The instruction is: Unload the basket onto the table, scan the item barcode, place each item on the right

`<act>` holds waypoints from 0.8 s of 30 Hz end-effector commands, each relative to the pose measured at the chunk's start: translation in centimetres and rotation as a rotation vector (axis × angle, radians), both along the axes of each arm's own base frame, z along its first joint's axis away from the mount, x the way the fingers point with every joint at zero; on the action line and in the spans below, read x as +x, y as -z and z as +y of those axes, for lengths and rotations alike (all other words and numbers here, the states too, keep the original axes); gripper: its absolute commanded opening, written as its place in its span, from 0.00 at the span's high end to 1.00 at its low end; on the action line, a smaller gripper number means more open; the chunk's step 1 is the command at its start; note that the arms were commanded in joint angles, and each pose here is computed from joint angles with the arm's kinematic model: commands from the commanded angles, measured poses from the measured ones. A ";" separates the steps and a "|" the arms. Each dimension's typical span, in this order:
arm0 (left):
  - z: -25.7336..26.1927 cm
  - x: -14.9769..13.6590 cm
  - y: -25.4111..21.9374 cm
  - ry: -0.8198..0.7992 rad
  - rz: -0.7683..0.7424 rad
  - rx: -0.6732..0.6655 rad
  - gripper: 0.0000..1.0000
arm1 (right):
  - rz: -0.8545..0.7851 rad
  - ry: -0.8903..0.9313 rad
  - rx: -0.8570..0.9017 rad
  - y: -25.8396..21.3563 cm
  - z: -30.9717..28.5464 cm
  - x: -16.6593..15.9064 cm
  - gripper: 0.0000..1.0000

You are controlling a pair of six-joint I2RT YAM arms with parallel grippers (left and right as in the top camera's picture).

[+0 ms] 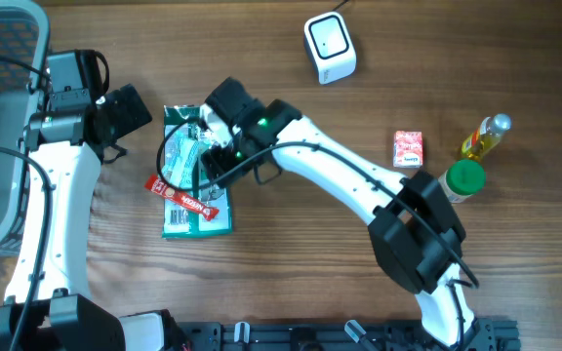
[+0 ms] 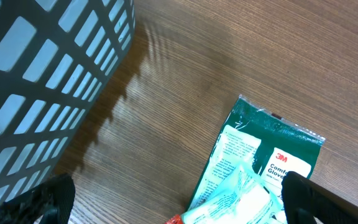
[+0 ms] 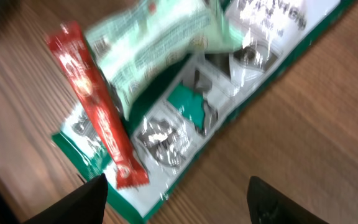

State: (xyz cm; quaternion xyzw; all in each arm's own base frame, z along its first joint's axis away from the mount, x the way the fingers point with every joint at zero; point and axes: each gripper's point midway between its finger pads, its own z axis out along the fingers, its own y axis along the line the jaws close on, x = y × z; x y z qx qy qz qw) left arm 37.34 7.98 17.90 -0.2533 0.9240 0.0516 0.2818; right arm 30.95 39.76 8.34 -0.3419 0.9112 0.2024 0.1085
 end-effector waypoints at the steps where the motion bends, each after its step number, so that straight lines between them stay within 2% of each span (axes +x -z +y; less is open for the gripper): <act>1: 0.3 0.0 -0.3 -0.017 -0.010 -0.004 0.00 | -0.104 0.005 -0.128 0.8 -0.3 -1.0 0.32; 5: 0.3 0.0 -0.3 -0.017 -0.010 -0.004 0.00 | -0.161 -0.040 -0.133 1.6 1.4 -2.6 0.41; 8: 0.3 0.0 -0.3 -0.017 -0.010 -0.004 0.00 | -0.171 -0.075 -0.116 2.5 2.6 -4.1 0.52; 15: 0.3 0.0 -0.3 -0.017 -0.010 -0.004 0.00 | -0.143 -0.051 -0.085 5.9 2.5 -5.2 0.64; 24: 0.3 0.0 -0.3 -0.017 -0.010 -0.004 0.00 | -0.133 -0.070 -0.027 5.9 3.4 -5.6 0.66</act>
